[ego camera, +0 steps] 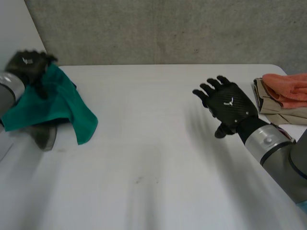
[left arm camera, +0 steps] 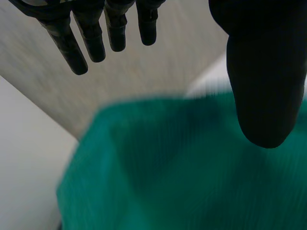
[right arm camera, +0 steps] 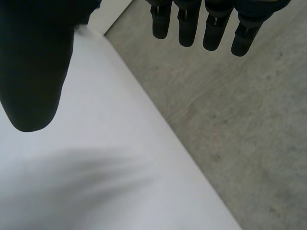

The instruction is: Fold the laundry.

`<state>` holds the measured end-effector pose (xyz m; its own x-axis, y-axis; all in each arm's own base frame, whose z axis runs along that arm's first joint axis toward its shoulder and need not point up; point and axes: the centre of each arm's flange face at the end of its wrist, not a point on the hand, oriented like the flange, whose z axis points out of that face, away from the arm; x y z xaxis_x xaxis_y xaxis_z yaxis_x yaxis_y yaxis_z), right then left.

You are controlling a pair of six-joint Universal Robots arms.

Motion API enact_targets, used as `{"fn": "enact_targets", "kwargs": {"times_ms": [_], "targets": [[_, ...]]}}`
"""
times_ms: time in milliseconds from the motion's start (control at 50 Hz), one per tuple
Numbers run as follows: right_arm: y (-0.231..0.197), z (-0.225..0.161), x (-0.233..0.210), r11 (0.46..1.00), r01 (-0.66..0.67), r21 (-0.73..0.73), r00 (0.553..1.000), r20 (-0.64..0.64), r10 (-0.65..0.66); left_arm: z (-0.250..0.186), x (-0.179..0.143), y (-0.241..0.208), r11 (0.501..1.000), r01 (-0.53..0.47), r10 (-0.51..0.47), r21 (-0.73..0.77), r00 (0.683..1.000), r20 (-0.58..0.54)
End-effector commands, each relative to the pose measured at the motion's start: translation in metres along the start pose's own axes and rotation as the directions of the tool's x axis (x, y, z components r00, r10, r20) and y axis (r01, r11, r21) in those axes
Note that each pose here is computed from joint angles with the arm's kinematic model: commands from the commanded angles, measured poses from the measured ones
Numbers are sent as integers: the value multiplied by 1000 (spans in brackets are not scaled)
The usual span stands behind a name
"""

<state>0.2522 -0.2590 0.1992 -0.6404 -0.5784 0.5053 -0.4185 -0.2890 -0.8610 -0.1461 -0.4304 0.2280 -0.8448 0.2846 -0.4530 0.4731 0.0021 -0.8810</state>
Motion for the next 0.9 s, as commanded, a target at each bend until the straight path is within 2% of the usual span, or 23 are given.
{"fn": "enact_targets", "kwargs": {"times_ms": [20,140,160,200,260,280,320,340,400,480,500,560,580,720,800,900], "targets": [[15,-8,-6,998,-9,-63,1000,6,9,35,22,60,988,-150,146,-39,985,-97],[21,-13,-11,996,-19,-88,1000,18,21,32,19,32,993,-98,102,64,993,-61],[21,-13,-12,996,-22,-90,1000,20,23,28,17,18,993,-73,78,96,996,-50],[22,-14,-12,995,-24,-97,1000,14,26,5,8,-41,965,58,-54,256,998,-22],[24,-14,-9,994,-27,-107,1000,-2,27,-11,9,-72,926,136,-130,351,991,-42],[24,-14,-7,994,-28,-110,1000,-9,27,-23,11,-94,893,193,-180,407,981,-70],[24,-14,-2,993,-32,-116,999,-32,29,-36,12,-115,858,240,-216,454,971,-104],[24,-14,0,992,-32,-121,999,-42,27,-53,16,-136,824,287,-246,488,958,-149],[22,-15,6,990,-36,-135,997,-71,27,-71,31,-153,796,356,-281,489,934,-223],[16,-18,20,989,-37,-146,992,-126,18,-92,82,-168,776,456,-301,435,875,-380],[15,-19,22,988,-36,-147,991,-136,16,-102,107,-173,776,479,-290,411,849,-443],[17,-20,29,987,-44,-157,986,-167,17,-106,145,-167,790,501,-281,354,808,-518],[17,-19,31,986,-50,-159,984,-175,22,-105,170,-157,806,506,-278,308,783,-557],[25,-20,44,976,-132,-172,966,-242,88,-90,255,-91,876,474,-319,88,707,-631],[28,-20,49,972,-158,-176,960,-258,109,-97,283,-71,896,443,-331,7,679,-655],[27,-20,54,967,-173,-187,957,-265,120,-109,285,-77,904,428,-327,-16,667,-669]]}}
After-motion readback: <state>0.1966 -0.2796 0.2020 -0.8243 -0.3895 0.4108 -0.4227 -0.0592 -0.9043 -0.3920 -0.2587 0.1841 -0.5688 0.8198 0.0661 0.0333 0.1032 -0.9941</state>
